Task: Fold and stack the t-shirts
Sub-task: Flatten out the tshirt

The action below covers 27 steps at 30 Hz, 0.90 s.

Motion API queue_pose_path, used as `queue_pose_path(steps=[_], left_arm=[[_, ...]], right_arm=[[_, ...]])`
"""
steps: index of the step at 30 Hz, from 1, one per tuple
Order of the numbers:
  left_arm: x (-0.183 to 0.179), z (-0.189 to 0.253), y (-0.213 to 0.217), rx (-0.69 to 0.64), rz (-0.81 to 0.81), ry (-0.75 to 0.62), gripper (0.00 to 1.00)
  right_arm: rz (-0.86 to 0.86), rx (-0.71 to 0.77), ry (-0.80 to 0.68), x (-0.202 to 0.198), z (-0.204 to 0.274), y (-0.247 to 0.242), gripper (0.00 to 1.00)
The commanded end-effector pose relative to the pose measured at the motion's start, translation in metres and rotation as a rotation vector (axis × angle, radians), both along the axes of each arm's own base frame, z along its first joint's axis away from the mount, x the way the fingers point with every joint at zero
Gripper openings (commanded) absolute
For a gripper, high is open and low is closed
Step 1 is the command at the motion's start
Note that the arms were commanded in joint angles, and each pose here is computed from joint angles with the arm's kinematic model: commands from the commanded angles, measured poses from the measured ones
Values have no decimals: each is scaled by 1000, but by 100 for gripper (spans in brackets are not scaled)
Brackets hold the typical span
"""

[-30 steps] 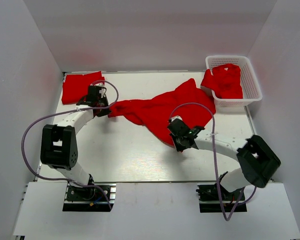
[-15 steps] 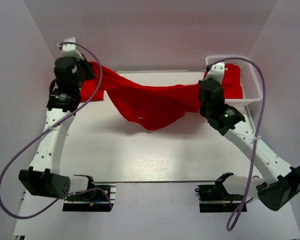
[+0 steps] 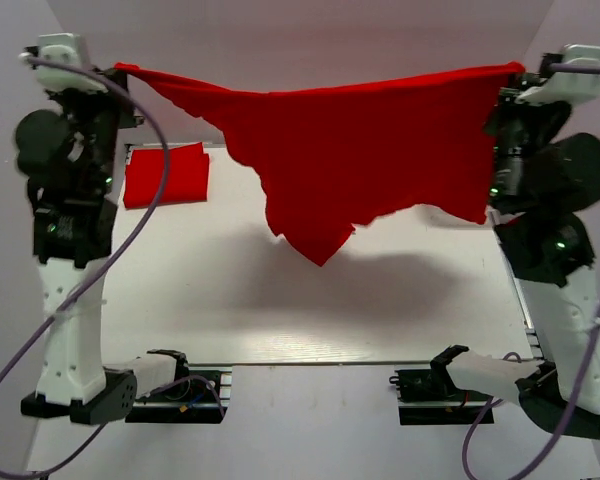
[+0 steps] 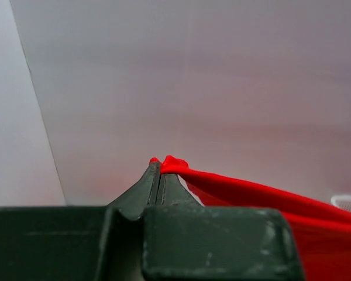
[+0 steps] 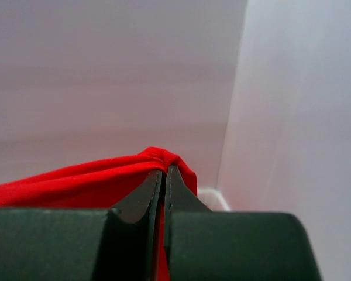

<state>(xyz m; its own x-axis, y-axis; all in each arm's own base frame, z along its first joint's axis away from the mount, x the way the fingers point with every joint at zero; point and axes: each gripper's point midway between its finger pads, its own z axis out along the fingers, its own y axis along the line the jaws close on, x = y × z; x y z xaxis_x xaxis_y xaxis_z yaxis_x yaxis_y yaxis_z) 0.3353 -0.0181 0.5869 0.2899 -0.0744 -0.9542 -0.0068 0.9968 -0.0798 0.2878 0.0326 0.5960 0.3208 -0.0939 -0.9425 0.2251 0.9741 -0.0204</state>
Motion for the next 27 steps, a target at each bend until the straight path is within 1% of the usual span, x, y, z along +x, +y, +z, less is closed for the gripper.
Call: queue_pose_path(steps=[1,2,3,4,5,6,8,9,10,11,12,13,15,18,19,20,21,22,23,24,25,26,27], left_arm=[[-84,78,10,60,13,-247,0],[-94,86,11,57,14,-271,0],[-106,94,14,64,21,-300,0],[-129,112,17,68,30,-358,0],[-137,118,19,74,36,-380,0],[-157,131,22,75,44,-428,0],[-175,144,23,83,44,-470,0],[-196,156,24,81,38,-516,0],[-203,160,19,109,14,-532,0],[-209,164,16,118,-3,-549,0],[-223,169,17,115,-1,-577,0],[-224,169,13,130,-24,-582,0],[-241,176,15,127,-20,-616,0],[-245,178,20,110,2,-633,0],[-245,178,20,110,2,-633,0],[-240,177,19,111,1,-624,0],[-233,174,18,113,0,-609,0],[-213,169,17,112,4,-573,0],[-196,162,17,111,10,-536,0],[-183,158,13,111,-4,-513,0],[-169,153,14,106,6,-485,0],[-136,139,14,103,23,-418,0],[-118,130,11,99,16,-381,0]], right_arm=[[93,-106,-78,-37,42,-5,0],[102,-118,-72,-41,43,-6,0],[106,-93,-119,-59,57,-17,0],[126,-103,-134,-64,61,-16,0],[136,-113,-148,-71,64,-18,0],[139,-90,-194,-91,74,-28,0],[193,-116,-224,-104,80,-26,0],[215,-88,-272,-125,90,-34,0],[284,-138,-270,-128,88,-22,0],[317,-130,-296,-140,93,-23,0],[338,-129,-303,-145,94,-22,0],[398,-155,-317,-155,95,-14,0],[446,-165,-330,-164,94,-10,0],[445,-151,-330,-168,93,-13,0],[446,-160,-301,-158,84,-8,0],[439,-149,-317,-158,87,-9,0],[410,-136,-293,-152,82,-12,0],[407,-145,-242,-135,67,-4,0],[400,-135,-263,-132,70,-3,0],[335,-104,-212,-116,56,-8,0],[321,-102,-203,-109,51,-7,0],[251,-71,-159,-83,33,-7,0],[170,-42,-128,-73,21,-16,0]])
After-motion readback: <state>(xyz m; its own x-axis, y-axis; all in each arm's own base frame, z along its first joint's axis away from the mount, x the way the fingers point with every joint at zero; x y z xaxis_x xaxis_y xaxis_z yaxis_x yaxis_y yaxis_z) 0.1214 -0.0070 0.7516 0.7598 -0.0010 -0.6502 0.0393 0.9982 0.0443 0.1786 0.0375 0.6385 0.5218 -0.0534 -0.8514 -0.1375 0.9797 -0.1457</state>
